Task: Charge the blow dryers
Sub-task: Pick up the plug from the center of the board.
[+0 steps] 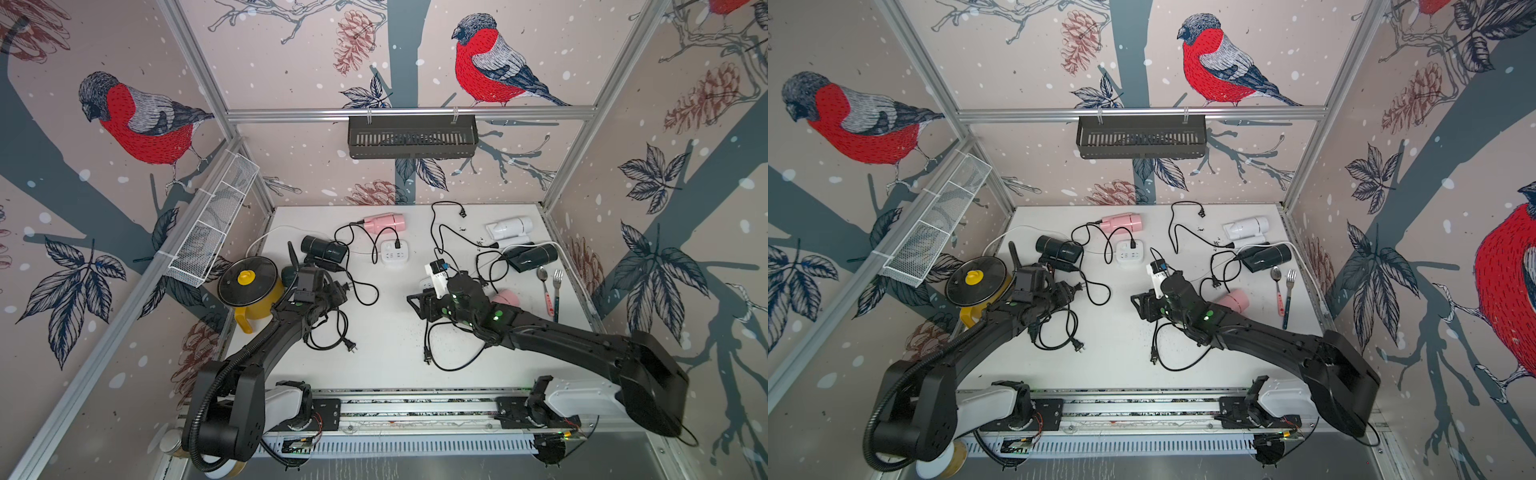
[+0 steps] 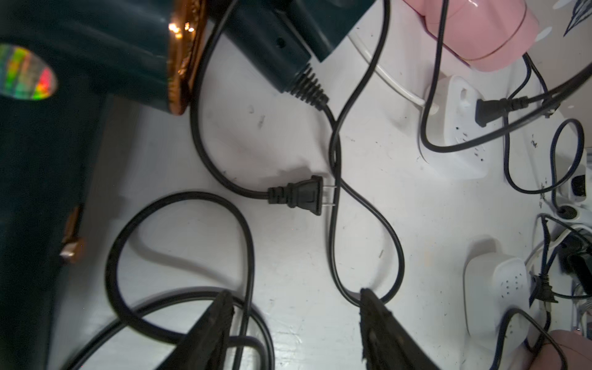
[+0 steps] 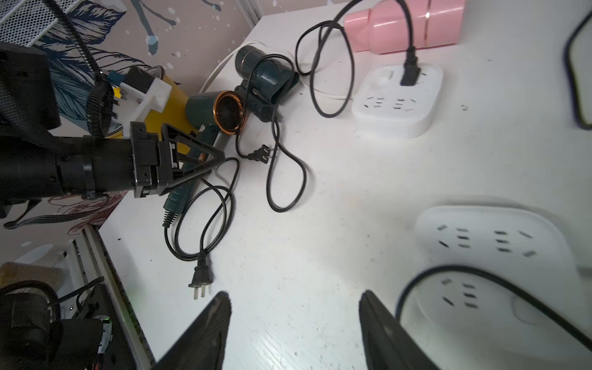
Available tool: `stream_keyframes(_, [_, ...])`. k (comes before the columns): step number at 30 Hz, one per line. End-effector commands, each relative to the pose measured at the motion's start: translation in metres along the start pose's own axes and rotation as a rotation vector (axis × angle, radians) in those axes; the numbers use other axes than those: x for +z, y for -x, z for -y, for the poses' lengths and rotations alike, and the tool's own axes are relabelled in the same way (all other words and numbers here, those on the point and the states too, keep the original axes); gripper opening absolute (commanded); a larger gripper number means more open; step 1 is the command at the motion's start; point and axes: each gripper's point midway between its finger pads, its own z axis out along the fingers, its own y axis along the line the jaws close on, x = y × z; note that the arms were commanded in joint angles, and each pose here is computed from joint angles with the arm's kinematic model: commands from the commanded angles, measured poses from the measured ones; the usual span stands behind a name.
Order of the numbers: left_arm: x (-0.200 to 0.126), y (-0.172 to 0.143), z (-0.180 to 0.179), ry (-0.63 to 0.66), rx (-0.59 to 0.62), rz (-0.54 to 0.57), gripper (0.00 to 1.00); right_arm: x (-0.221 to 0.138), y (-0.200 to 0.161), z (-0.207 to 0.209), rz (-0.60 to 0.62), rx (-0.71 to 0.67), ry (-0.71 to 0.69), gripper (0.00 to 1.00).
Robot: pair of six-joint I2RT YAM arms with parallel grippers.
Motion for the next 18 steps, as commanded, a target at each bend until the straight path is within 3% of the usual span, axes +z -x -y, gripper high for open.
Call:
stream_keyframes(1, [-0.005,0.013,0.008,-0.119,-0.074,0.024,0.63,0.023,0.011,-0.020,0.021,-0.021,0.018,0.58])
stream_keyframes(7, [-0.023,0.032,0.000,-0.129,-0.104,0.122,0.63,0.095,0.006,-0.054,-0.040,-0.012,0.021,0.49])
stream_keyframes(18, [-0.037,0.041,0.001,-0.168,-0.133,0.192,0.62,0.206,0.000,-0.041,-0.122,0.030,-0.102,0.41])
